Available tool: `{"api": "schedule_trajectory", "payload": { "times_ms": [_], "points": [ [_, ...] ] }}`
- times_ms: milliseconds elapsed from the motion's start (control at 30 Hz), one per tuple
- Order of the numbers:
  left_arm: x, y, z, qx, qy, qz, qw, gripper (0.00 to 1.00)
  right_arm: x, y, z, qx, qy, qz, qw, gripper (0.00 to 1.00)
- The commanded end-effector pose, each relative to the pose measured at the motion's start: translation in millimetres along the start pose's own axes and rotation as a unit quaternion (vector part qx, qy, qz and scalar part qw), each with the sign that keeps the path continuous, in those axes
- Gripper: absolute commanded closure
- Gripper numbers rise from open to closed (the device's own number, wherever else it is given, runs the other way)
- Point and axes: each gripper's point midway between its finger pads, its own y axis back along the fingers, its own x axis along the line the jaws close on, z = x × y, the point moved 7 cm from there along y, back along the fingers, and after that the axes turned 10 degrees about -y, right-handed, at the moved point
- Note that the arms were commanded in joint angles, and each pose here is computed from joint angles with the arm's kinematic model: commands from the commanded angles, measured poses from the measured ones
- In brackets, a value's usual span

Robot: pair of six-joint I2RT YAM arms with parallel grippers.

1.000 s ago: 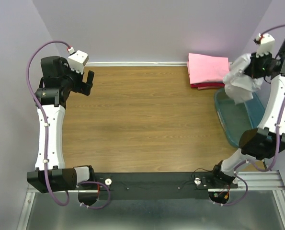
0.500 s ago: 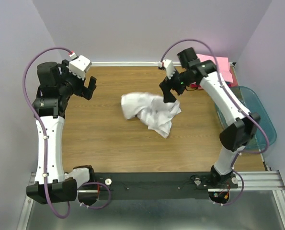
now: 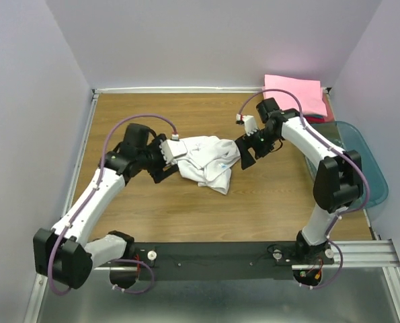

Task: Fold and stack the t-shirts
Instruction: Flatten the tshirt out

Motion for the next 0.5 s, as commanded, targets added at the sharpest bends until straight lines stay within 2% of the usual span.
{"api": "schedule_trajectory", "payload": {
  "times_ms": [0,100,333,467],
  "points": [
    [0,-38,-6,0.006,-0.036,0.005,0.999,0.16,-29,-11,23,-0.042,-0.029,-0.019,0.999,0.09],
    [-4,-69,-19,0.026,0.000,-0.031,0.999,0.18,-39,-24,45,-0.057,-0.034,-0.015,0.998,0.10],
    [7,-104,-43,0.086,0.035,-0.012,0.996,0.15,-63,-64,80,-0.055,-0.054,-0.011,0.997,0.19],
    [13,-120,-50,0.102,0.039,-0.009,0.994,0.16,-73,-85,86,-0.044,-0.065,-0.008,0.997,0.23]
  ]
}}
